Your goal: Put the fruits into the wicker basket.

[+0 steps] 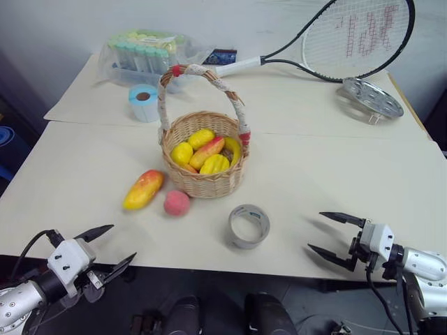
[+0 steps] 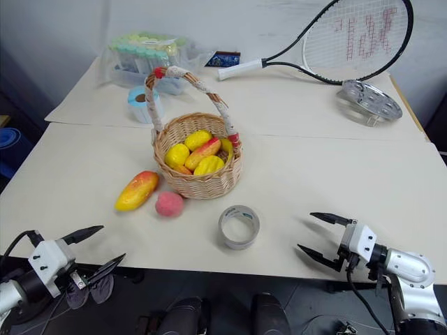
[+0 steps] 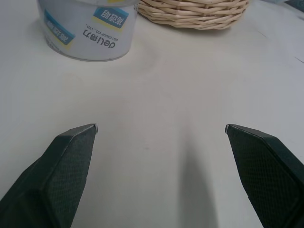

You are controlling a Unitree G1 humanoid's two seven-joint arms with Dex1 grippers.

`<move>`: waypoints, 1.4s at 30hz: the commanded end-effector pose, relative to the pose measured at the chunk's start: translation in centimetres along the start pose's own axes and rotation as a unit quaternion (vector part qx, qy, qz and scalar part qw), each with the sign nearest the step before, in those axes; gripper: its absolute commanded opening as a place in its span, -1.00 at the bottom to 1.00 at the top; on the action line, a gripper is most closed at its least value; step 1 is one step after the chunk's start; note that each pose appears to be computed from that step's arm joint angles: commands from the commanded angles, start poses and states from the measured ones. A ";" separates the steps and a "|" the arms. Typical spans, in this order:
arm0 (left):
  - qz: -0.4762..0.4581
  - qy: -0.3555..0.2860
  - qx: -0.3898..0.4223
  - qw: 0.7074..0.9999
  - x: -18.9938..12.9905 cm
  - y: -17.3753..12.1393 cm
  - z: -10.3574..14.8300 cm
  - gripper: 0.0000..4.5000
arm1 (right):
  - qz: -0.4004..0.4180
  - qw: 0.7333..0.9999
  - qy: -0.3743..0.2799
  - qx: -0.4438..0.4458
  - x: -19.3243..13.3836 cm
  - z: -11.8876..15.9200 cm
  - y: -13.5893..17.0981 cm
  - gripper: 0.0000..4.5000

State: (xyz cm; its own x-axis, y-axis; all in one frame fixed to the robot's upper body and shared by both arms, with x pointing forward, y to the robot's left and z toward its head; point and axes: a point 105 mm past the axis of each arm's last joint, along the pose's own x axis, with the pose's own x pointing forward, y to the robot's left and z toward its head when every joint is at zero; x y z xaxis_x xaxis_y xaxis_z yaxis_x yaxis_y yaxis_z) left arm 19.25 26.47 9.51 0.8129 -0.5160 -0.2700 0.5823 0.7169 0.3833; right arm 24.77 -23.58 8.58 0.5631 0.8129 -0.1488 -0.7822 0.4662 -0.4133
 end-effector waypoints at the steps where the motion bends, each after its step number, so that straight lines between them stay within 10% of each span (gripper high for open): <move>1: -0.007 0.002 -0.003 1.000 -0.4 -0.3 0.5 1.00 | 0.006 1.000 -0.006 -0.013 -0.1 0.4 -0.2 0.98; 18: -0.075 -0.050 -0.088 0.992 -0.7 -1.5 3.3 1.00 | 0.039 0.998 -0.051 -0.013 1.6 2.1 -1.1 0.98; 22: -0.168 -0.062 -0.102 0.978 -0.4 -4.3 5.1 1.00 | 0.286 0.956 -0.051 -0.049 5.4 7.8 1.8 0.98; 33: -0.210 -0.113 -0.056 0.969 2.6 -6.3 8.1 1.00 | 0.453 0.874 0.047 -0.171 10.9 9.1 5.2 0.98; 42: -0.201 -0.110 -0.053 0.972 2.7 -6.0 8.0 1.00 | 0.440 0.875 0.060 -0.190 12.1 8.6 5.1 -0.18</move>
State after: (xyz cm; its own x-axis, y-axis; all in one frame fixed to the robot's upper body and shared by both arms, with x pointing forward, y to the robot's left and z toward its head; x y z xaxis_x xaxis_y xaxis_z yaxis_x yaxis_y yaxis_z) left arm 18.14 17.42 13.00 0.5150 -0.8362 -0.1886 0.8562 0.4912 0.1598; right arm 25.49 -8.65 11.84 -0.1733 0.7370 -0.6533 -0.8155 -0.4793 -0.3244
